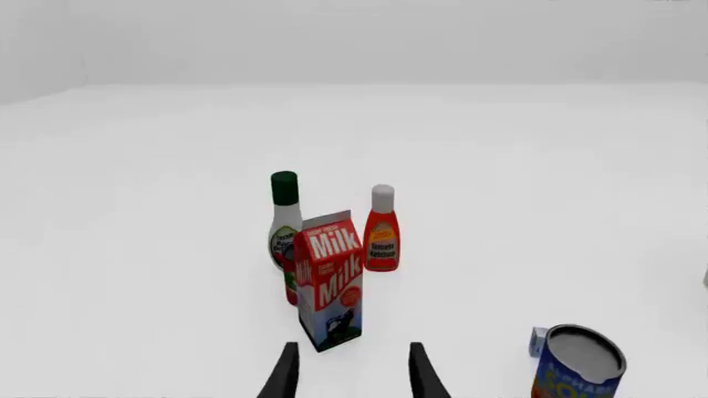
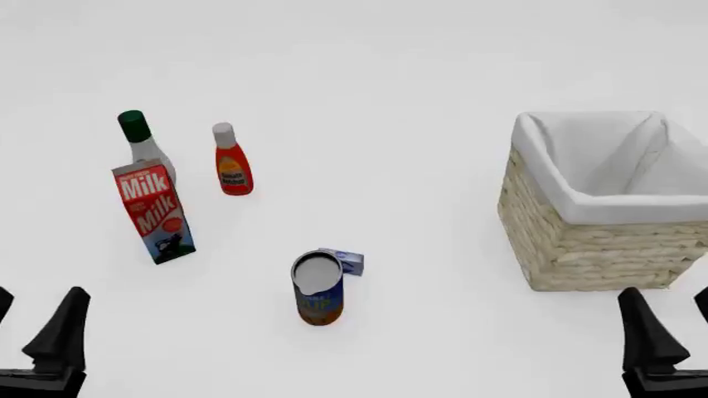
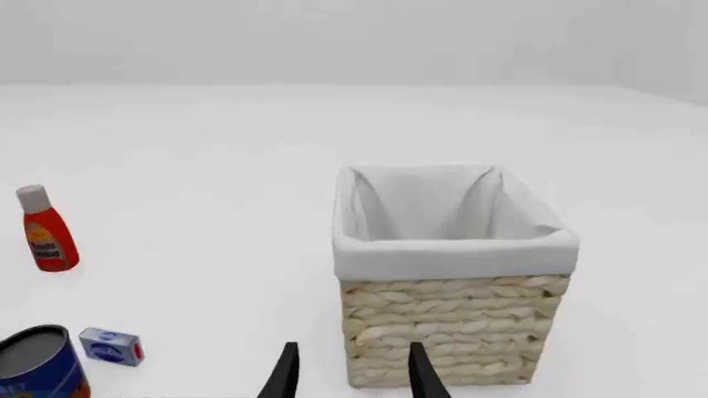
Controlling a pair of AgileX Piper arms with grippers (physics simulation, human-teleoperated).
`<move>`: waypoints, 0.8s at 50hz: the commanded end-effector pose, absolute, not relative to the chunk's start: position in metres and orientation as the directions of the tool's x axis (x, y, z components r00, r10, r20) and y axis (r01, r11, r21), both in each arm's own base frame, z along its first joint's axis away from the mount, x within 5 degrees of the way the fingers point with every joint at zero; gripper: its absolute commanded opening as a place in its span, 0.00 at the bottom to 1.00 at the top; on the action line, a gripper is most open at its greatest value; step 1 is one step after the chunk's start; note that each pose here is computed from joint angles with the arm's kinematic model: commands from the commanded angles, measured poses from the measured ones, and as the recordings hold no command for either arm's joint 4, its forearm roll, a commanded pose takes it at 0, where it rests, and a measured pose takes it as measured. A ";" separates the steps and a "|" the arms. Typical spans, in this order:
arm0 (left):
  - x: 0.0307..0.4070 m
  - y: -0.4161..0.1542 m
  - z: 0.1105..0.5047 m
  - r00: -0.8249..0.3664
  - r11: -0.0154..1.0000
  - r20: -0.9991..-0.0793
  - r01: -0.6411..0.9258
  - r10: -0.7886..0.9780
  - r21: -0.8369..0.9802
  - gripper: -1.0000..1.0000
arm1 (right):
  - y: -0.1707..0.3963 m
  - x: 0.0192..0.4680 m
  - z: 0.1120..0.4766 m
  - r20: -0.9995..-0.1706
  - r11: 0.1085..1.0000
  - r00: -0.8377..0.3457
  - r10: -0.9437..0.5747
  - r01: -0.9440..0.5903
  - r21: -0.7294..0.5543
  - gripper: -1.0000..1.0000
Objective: Pick the salad dressing and place it in the basket.
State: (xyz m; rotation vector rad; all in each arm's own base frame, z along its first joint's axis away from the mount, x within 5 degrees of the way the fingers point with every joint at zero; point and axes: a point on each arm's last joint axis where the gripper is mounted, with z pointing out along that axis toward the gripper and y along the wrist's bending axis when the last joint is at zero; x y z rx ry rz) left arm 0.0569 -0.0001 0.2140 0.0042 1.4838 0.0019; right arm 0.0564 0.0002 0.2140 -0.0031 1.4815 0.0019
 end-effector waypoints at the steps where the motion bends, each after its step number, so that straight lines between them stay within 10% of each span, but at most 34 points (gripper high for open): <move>1: 0.056 0.000 0.216 0.086 1.000 -0.996 0.000 -0.015 -0.015 1.00 | 0.001 0.056 0.214 -0.997 1.000 0.083 0.003 -0.015 0.002 1.00; 40: 0.214 0.013 0.330 0.041 0.998 -0.999 -0.059 -0.025 -0.027 1.00 | 0.003 0.058 0.216 -0.996 0.999 0.088 0.009 -0.050 0.004 1.00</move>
